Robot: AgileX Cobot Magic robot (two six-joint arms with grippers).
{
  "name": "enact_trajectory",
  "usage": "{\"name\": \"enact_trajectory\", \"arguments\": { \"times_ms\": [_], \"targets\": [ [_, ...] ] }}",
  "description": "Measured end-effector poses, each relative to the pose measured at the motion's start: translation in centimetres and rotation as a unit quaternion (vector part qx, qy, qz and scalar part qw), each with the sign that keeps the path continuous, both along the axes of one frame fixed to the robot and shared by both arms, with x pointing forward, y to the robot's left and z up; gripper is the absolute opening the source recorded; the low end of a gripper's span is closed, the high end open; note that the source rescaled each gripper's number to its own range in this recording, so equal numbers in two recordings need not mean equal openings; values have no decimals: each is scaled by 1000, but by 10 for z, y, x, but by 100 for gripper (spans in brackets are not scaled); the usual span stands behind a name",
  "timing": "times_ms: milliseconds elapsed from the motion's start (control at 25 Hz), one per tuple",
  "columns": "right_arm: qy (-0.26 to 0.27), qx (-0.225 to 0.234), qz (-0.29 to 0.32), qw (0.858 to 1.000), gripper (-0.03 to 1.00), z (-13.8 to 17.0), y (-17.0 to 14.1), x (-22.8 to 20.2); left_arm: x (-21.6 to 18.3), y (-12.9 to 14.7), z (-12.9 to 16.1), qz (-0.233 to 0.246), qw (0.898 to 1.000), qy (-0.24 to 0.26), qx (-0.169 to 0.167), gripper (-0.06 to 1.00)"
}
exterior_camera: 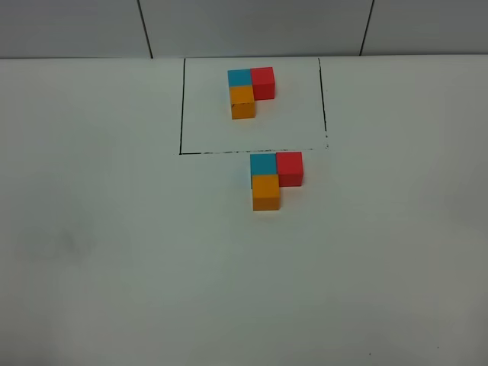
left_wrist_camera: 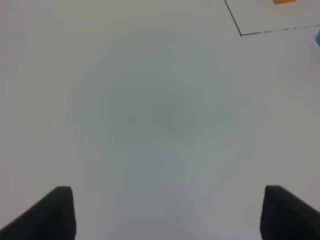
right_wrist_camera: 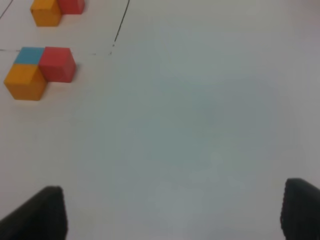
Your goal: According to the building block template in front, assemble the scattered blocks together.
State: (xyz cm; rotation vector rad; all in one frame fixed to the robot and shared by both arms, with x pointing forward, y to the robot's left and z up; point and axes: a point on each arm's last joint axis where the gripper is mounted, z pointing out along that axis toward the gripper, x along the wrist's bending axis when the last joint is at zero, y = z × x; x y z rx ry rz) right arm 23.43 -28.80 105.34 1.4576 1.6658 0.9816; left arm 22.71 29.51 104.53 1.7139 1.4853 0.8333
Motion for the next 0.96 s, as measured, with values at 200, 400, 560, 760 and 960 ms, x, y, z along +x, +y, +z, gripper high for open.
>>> {"name": "enact_trajectory", "arguments": {
  "times_ms": [200, 400, 560, 760, 960],
  "targets": [
    [0, 0, 0, 1000, 74, 0, 0, 0, 0, 0, 0, 0, 1000, 0, 0, 76],
    [0, 0, 0, 1000, 74, 0, 0, 0, 0, 0, 0, 0, 1000, 0, 0, 76],
    [0, 0, 0, 1000, 74, 0, 0, 0, 0, 0, 0, 0, 1000, 0, 0, 76],
    [2, 5, -14, 1000, 74, 0, -2, 0, 0, 0, 0, 0, 1000, 0, 0, 76],
    [3, 23, -33, 999, 74, 0, -3, 0, 0, 0, 0, 0, 1000, 0, 0, 76]
  ]
}}
